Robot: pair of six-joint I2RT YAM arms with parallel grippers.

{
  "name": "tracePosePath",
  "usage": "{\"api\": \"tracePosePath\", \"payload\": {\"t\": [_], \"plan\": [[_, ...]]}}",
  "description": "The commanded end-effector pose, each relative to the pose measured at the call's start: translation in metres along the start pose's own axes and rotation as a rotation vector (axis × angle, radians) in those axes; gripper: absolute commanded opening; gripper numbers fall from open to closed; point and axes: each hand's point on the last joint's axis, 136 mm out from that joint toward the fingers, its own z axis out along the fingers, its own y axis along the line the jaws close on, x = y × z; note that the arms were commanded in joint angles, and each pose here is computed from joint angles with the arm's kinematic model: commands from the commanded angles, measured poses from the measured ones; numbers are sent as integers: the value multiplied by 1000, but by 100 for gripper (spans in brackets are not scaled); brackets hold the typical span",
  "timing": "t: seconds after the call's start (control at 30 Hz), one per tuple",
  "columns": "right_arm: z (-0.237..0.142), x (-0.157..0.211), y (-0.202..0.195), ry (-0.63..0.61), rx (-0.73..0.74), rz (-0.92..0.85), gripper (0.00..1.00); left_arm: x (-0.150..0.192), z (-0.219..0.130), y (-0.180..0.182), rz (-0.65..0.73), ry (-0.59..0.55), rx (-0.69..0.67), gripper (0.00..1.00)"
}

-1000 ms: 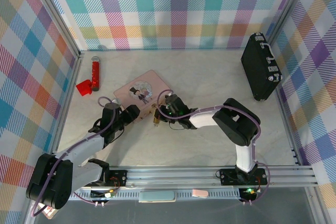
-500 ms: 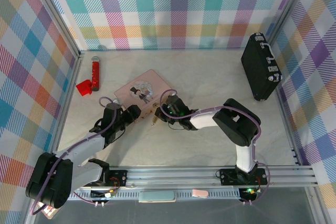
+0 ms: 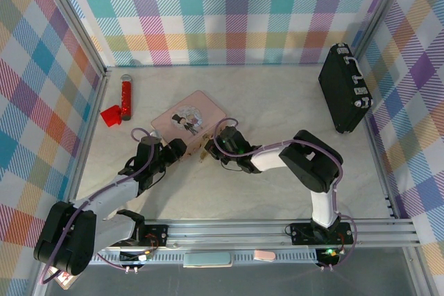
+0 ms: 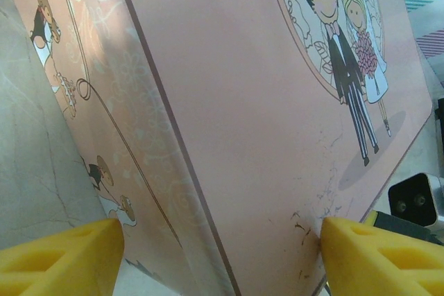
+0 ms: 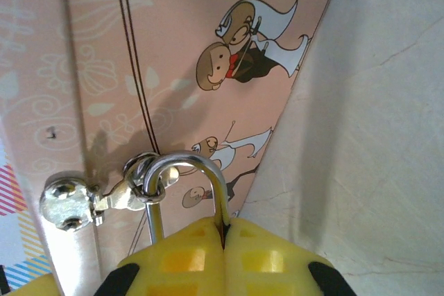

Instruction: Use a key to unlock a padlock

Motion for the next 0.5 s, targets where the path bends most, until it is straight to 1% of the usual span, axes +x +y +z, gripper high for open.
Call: {"api": "tracePosePath", "payload": {"t": [0.0,0.47], "plan": [[3,-17,-7,-80,-10,65,0,9,3,8,31,40,-43,74],[-3,-27,-15,-151,10,80,0,8,6,9,33,42,-60,74]]}}
